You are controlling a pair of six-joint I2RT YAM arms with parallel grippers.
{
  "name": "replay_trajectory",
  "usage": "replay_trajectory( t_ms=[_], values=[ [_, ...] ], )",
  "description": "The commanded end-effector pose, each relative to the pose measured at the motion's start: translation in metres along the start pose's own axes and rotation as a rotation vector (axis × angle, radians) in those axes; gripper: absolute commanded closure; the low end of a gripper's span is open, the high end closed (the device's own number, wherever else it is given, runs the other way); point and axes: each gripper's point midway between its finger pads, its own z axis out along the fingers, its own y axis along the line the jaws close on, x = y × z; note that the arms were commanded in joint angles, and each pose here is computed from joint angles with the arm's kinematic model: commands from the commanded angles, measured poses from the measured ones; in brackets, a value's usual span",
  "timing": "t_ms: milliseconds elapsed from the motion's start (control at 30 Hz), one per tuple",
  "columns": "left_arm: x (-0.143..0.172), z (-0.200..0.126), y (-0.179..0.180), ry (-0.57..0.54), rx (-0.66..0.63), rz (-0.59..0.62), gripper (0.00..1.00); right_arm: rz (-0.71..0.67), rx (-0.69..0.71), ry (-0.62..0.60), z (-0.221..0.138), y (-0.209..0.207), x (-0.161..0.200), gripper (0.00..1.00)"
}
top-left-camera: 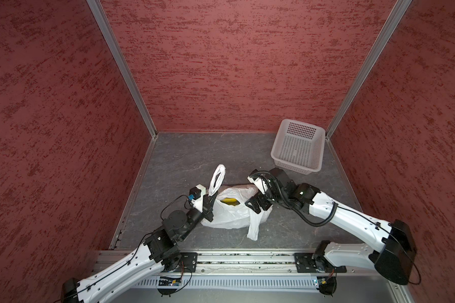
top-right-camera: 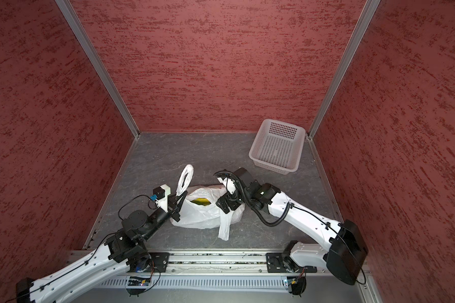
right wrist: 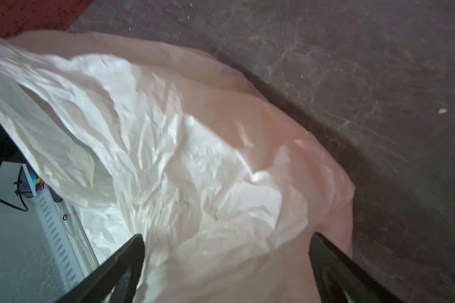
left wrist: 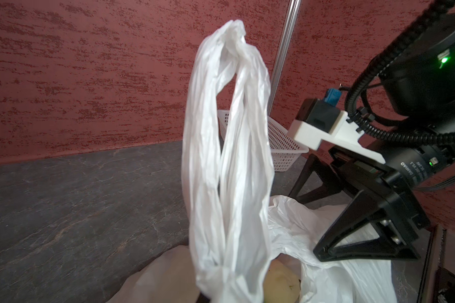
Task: Untie the knot of the plastic bag and take out the fruit
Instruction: Untie the plastic bag at the center of the table.
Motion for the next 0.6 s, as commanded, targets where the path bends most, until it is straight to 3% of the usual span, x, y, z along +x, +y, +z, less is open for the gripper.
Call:
replay_trajectory(
  t_ms=[0, 367, 500, 567],
  values=[
    [-0.003, -0.002, -0.009, 0.009, 0.05, 0.009, 1.0, -0.083, -0.035, -0.131, -0.012, 0.017, -0.047, 0.01],
    [-0.007, -0.003, -0.01, -0.006, 0.053, 0.013, 1.0, -0.256, -0.081, -0.014, 0.027, 0.045, -0.042, 0.01],
    [-0.01, -0.003, -0.011, -0.012, 0.058, 0.011, 1.0, -0.26, 0.004, 0.031, 0.05, 0.029, -0.036, 0.01],
    [-0.009, -0.003, -0.012, -0.011, 0.06, 0.01, 1.0, -0.254, 0.047, 0.025, 0.058, 0.021, -0.039, 0.07]
  ],
)
